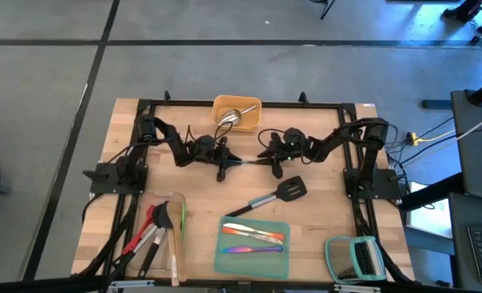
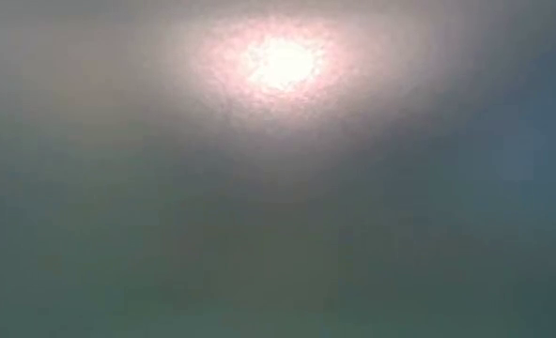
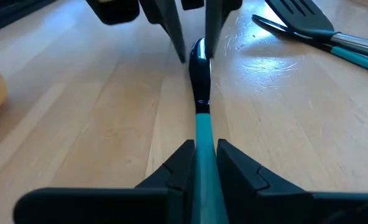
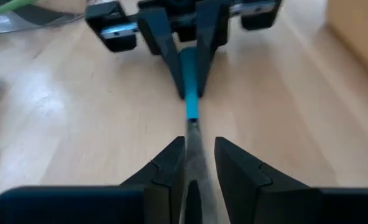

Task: Pick & Place Kitchen Items
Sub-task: Put the blue table knife into the green bin

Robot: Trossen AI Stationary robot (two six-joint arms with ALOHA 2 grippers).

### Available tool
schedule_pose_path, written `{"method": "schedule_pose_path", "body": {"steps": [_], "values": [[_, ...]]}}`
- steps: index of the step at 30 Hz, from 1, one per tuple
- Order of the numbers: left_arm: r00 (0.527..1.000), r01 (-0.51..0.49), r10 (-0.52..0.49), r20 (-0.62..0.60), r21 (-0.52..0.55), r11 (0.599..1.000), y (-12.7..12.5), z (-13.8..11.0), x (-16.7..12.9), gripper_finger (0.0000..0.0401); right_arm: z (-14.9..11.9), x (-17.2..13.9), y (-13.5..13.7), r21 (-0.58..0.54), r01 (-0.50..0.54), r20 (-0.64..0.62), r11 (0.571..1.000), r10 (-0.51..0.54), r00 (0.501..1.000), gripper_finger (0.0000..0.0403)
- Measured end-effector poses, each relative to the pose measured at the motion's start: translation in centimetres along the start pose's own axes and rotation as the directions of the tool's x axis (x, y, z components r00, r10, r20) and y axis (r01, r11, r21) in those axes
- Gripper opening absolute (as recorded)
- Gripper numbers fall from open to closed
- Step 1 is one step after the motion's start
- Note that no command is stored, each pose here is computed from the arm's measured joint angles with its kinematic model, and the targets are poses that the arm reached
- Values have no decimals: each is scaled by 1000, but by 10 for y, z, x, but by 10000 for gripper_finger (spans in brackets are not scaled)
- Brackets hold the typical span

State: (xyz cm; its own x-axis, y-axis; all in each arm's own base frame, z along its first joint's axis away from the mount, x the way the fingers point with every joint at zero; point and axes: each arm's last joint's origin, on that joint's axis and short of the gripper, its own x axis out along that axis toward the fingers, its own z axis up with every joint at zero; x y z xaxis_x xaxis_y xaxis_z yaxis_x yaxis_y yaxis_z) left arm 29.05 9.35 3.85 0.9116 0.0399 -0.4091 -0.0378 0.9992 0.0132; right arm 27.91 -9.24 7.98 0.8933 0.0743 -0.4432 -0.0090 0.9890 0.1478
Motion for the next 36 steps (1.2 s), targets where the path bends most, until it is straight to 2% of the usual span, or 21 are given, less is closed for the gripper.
{"method": "schedule_pose_path", "body": {"steps": [8, 15, 20, 24, 36], "values": [[1000, -6, 6, 11, 3, 1000, -1, 1, 0, 51, 3, 10, 1, 9, 2, -99, 1000, -2, 995, 89], [1000, -3, 3, 11, -2, 1000, -2, 1, 0, 52, 2, 9, 1, 10, 2, -112, 1000, -1, 994, 89], [1000, -14, 14, 12, 43, 999, -6, 1, 1, 51, 2, 9, 1, 69, 9, -113, 998, -1, 994, 91], [1000, -30, 29, 12, 78, 997, -9, 3, 1, 51, 1, 9, 1, 88, 11, -118, 996, -1, 993, 106], [1000, -21, 19, 19, 90, 996, -16, 19, -4, 51, 1, 9, 2, 90, 2, -120, 996, 9, 993, 173]]}}
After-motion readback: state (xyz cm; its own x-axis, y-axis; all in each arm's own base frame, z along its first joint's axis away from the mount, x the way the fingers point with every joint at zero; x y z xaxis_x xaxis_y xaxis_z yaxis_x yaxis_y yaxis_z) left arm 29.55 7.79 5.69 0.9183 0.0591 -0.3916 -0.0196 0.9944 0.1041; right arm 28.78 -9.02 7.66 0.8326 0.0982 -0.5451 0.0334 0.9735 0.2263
